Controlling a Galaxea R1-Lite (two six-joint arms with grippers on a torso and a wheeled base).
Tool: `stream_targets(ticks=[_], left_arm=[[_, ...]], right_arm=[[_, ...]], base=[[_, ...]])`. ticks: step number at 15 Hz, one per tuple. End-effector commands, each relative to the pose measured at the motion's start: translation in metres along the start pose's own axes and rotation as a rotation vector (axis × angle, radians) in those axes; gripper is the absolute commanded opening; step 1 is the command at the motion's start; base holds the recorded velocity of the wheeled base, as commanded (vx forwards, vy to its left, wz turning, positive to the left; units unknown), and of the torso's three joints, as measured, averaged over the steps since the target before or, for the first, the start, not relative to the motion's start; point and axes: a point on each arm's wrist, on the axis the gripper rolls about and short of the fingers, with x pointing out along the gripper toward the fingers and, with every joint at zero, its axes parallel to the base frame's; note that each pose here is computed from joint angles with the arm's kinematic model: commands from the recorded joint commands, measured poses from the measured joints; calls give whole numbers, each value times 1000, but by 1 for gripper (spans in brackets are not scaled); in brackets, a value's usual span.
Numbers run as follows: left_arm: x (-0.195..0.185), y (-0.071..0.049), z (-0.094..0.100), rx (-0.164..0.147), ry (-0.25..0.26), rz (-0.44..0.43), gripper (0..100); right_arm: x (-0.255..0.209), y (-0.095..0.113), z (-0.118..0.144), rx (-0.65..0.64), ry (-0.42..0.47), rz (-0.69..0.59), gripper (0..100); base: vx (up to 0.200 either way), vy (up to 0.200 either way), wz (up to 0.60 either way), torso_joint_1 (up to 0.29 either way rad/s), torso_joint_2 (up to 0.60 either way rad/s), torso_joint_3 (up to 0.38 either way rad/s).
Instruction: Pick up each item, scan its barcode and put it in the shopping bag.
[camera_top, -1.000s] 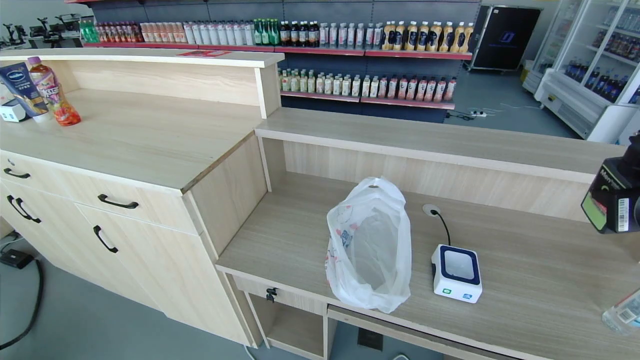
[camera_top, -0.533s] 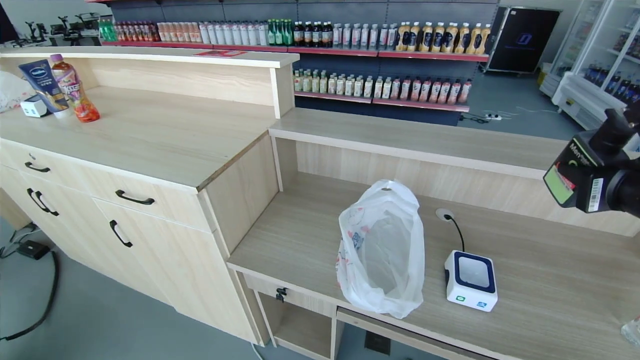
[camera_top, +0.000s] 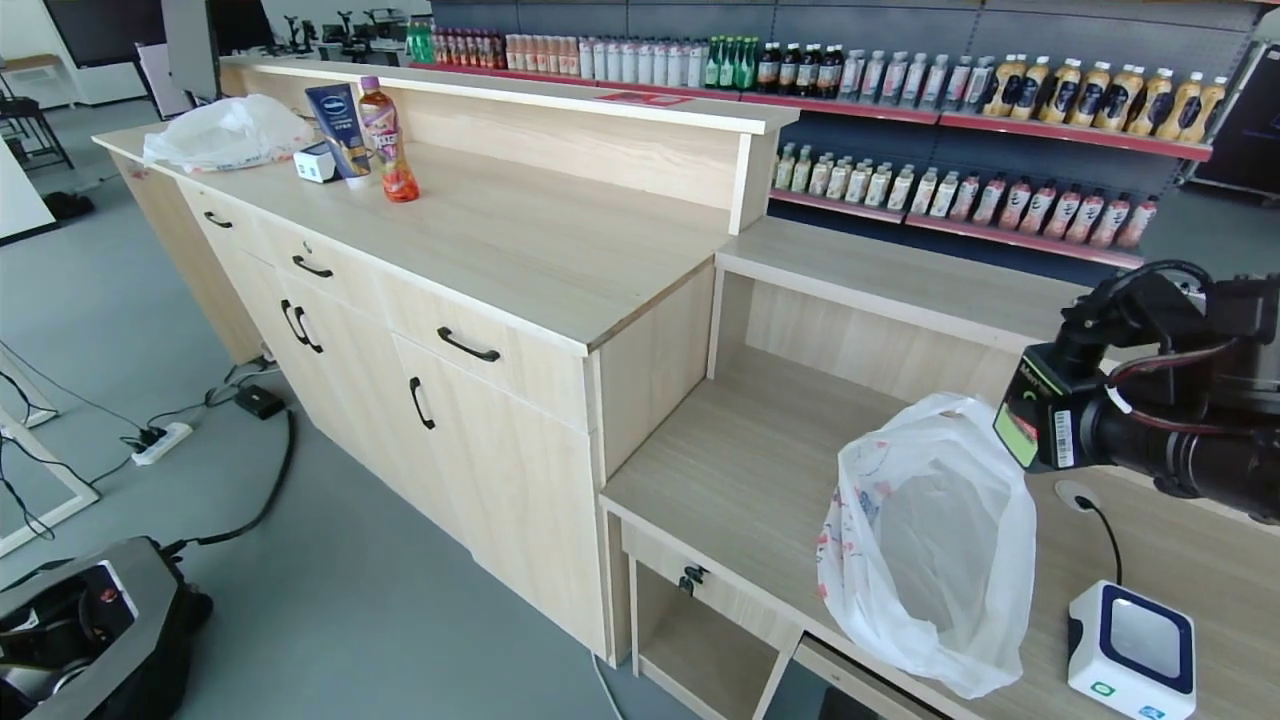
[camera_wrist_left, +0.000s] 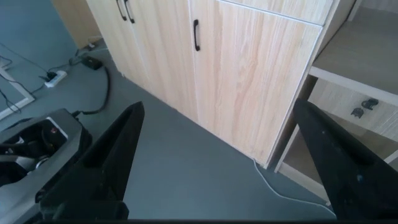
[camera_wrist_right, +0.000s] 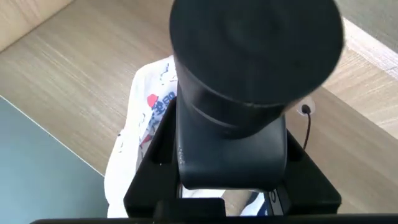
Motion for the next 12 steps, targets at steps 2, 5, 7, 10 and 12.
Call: stream_targets(ticks=[2,5,7,10,12], left_arm=[[0,0,0,0,0,1,100],[0,0,0,0,0,1,100],[0,0,0,0,0,1,100],[0,0,0,0,0,1,100],[0,0,0,0,0,1,100]], right_arm=[[61,-24,-34,31,164,-100,0],[91,-39,-57,31,198,-90,0],[103,-47,-71,-6,220,-28,0],[117,-54,-83,-21,219,17,0],[128,-53,-87,-17,166,94,0]], base=[[0,0,0,0,0,0],[0,0,0,0,0,0],[0,0,0,0,0,0],[0,0,0,0,0,0],[0,0,0,0,0,0]])
